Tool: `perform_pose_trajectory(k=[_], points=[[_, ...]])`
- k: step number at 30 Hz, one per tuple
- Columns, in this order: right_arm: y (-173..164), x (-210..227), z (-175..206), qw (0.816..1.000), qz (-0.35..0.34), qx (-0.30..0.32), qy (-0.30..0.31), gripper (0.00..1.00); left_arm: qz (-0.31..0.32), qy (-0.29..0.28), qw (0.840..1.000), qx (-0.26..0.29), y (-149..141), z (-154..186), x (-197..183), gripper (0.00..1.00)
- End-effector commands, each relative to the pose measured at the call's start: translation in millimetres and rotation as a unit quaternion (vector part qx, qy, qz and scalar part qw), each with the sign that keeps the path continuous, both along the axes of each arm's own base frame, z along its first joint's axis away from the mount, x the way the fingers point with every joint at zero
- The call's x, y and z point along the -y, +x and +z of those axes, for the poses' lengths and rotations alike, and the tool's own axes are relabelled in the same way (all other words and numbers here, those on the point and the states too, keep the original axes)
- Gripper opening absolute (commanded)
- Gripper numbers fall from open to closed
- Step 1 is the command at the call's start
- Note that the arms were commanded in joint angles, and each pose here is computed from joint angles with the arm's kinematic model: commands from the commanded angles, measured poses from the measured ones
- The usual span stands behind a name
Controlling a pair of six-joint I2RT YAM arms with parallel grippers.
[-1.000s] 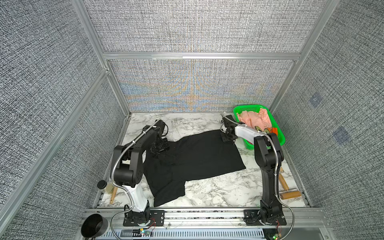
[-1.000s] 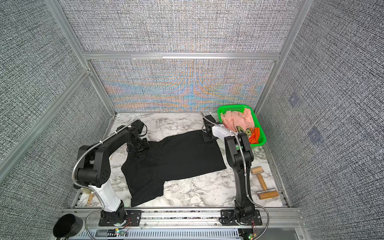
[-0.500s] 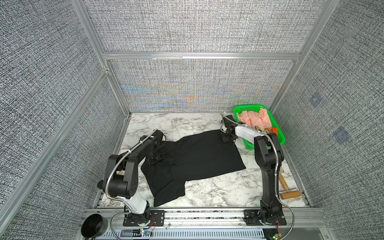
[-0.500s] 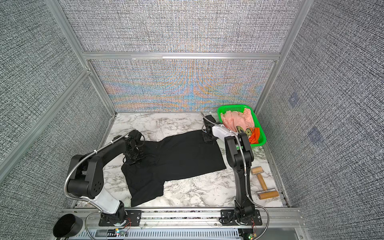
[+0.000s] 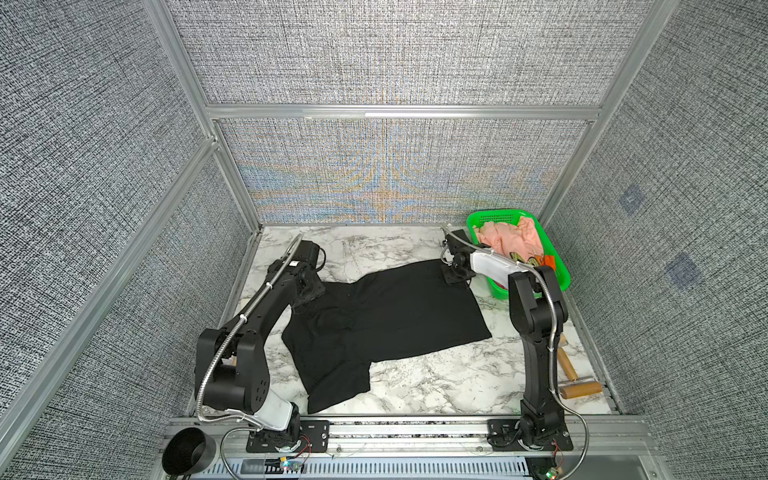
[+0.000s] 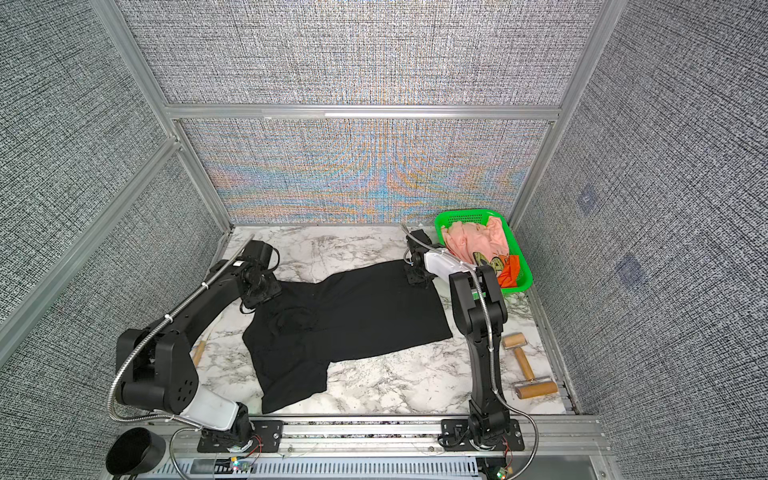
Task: Fold and stack t-shirts
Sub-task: Smooth out the T-shirt at the center of the table.
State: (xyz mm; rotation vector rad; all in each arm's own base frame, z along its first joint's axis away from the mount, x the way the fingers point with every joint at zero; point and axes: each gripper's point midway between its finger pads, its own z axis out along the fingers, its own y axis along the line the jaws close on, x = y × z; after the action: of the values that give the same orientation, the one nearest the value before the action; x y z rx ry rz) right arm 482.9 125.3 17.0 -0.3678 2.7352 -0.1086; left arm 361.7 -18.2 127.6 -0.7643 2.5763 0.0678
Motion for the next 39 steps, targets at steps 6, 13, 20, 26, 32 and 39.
perform_pose_trajectory(k=[6, 13, 20, 26, 32, 39], points=[[-6.1, 2.3, 6.7, 1.000, -0.022, -0.011, 0.011, 0.36, 0.022, 0.043, 0.999, 0.020, 56.3, -2.3, -36.6, 0.52], [-2.9, 0.0, 17.5, 0.999, -0.033, 0.002, 0.028, 0.36, 0.033, 0.024, 0.999, 0.012, 76.9, -33.9, -57.2, 0.49], [4.6, -2.9, 33.5, 0.998, -0.036, 0.018, 0.042, 0.37, 0.000, -0.008, 1.000, 0.007, 103.5, -55.9, -57.0, 0.48], [13.6, -4.8, 54.2, 0.997, -0.040, 0.041, 0.048, 0.37, -0.002, -0.033, 0.998, -0.054, 104.0, -82.9, -55.9, 0.43], [23.6, -6.1, 68.5, 0.996, -0.041, 0.056, 0.052, 0.37, -0.005, -0.043, 0.996, -0.072, 92.7, -91.1, -53.4, 0.41], [30.0, -9.2, 60.2, 0.997, -0.035, 0.047, 0.049, 0.37, -0.002, -0.066, 0.995, -0.072, 83.2, -102.7, -49.3, 0.35]])
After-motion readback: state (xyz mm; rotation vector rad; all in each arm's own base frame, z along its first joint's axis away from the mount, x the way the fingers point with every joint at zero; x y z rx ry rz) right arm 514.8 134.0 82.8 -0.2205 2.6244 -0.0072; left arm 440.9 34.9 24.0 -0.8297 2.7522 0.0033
